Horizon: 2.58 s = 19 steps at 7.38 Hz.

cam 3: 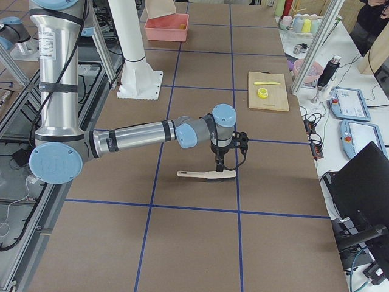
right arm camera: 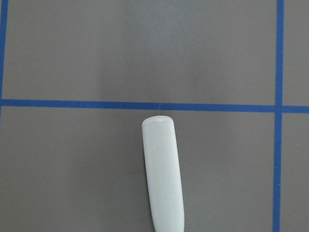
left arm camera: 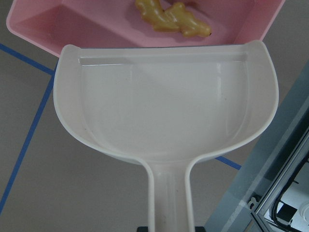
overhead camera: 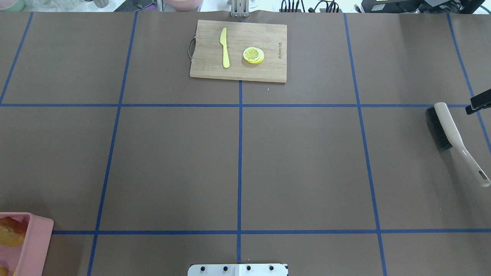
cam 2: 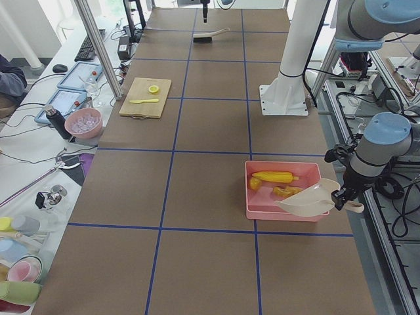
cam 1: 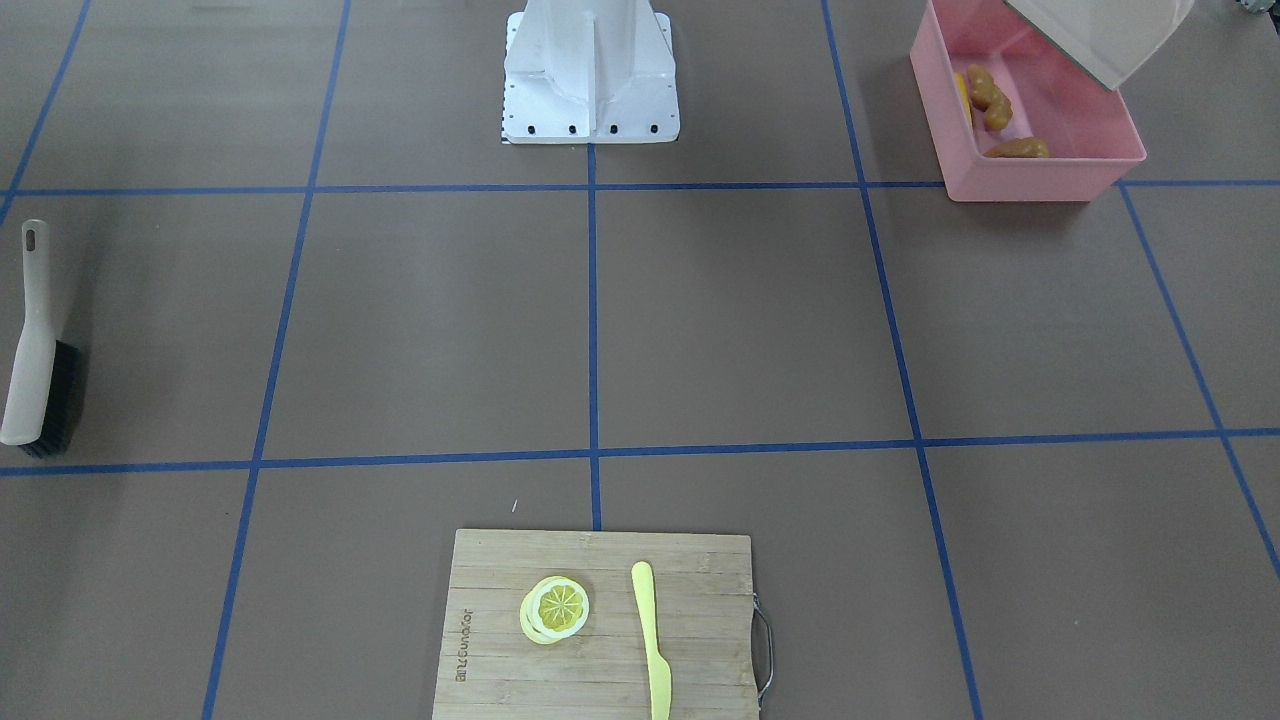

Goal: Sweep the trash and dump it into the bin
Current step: 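Tip the dustpan with the left gripper to dump the vegetables into the bin, then bring the empty dustpan back over the table with the left gripper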

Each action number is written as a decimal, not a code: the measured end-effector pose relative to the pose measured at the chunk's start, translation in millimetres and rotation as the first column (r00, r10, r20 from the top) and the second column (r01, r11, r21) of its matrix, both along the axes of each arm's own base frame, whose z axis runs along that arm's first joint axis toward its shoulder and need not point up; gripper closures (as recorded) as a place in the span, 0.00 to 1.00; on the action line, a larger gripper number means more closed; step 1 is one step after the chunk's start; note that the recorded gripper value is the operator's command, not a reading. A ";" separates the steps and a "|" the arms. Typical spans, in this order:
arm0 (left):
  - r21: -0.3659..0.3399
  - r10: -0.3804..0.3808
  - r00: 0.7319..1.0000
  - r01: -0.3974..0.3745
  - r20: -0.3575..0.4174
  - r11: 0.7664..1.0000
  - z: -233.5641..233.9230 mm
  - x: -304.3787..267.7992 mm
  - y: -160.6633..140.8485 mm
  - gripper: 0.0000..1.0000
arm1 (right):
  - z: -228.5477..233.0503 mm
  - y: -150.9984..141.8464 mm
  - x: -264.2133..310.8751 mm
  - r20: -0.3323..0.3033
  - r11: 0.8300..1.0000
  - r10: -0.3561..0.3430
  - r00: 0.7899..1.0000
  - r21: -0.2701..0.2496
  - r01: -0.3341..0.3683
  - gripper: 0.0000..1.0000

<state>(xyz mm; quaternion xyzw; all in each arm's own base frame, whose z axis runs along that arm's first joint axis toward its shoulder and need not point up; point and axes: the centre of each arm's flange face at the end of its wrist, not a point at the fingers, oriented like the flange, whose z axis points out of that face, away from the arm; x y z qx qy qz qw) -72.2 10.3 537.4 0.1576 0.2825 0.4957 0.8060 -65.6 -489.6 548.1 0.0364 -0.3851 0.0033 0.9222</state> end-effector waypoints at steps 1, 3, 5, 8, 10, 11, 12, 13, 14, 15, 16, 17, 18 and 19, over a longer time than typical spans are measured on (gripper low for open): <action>0.007 -0.028 0.999 0.028 -0.026 1.000 -4.2 2.1 -3.0 1.00 | 2.3 -3.3 18.4 -0.007 1.000 0.010 1.000 0.021 -0.010 0.00; 0.019 -0.097 0.991 0.099 -0.090 0.995 -12.9 6.6 -9.0 1.00 | 13.9 -2.5 53.5 -0.005 0.999 0.040 0.999 0.021 -0.039 0.00; 0.018 -0.155 0.978 0.159 -0.139 0.987 -16.5 9.5 -13.1 1.00 | 20.3 4.8 83.3 0.000 0.994 0.087 0.996 -0.065 -0.087 0.00; 0.016 -0.232 0.945 0.242 -0.230 0.970 -18.1 14.9 -34.0 1.00 | 31.5 13.3 95.0 -0.031 0.995 0.050 0.998 -0.084 -0.052 0.00; 0.014 -0.254 0.927 0.268 -0.277 0.963 -24.1 19.6 -56.2 1.00 | 50.7 20.8 102.8 -0.082 0.994 0.049 0.995 -0.097 -0.057 0.00; 0.012 -0.256 0.919 0.272 -0.300 0.962 -27.1 23.9 -71.6 1.00 | 59.8 19.9 106.1 -0.121 0.993 0.052 0.991 -0.103 -0.065 0.00; 0.011 -0.247 0.913 0.265 -0.324 0.964 -29.9 30.4 -89.8 1.00 | 61.6 18.6 107.7 -0.139 0.993 0.053 0.989 -0.100 -0.068 0.00; 0.015 -0.231 0.909 0.252 -0.348 0.968 -30.8 39.4 -110.6 1.00 | 59.3 17.4 108.4 -0.130 0.993 0.056 0.990 -0.097 -0.069 0.00; 0.023 -0.204 0.905 0.229 -0.373 0.973 -32.1 51.4 -132.5 1.00 | 56.5 17.2 110.6 -0.105 0.993 0.063 0.993 -0.097 -0.073 0.00; 0.032 -0.169 0.901 0.198 -0.400 0.980 -35.2 66.8 -154.5 1.00 | 51.4 17.7 114.5 -0.077 0.992 0.074 0.994 -0.095 -0.081 0.00; 0.043 -0.145 0.894 0.180 -0.425 0.983 -39.8 83.4 -176.2 1.00 | 44.5 18.0 116.8 -0.059 0.992 0.082 0.995 -0.087 -0.087 0.00; 0.064 -0.125 0.887 0.171 -0.445 0.983 -46.5 101.3 -197.8 1.00 | 39.3 17.4 117.6 -0.052 0.993 0.086 0.995 -0.080 -0.090 0.00; 0.097 -0.094 0.878 0.157 -0.469 0.983 -56.4 123.1 -219.7 1.00 | 37.1 16.7 117.4 -0.048 0.993 0.087 0.995 -0.077 -0.090 0.00; 0.136 -0.053 0.865 0.139 -0.498 0.981 -69.8 147.0 -240.1 1.00 | 38.4 17.1 117.3 -0.045 0.993 0.085 0.995 -0.078 -0.088 0.00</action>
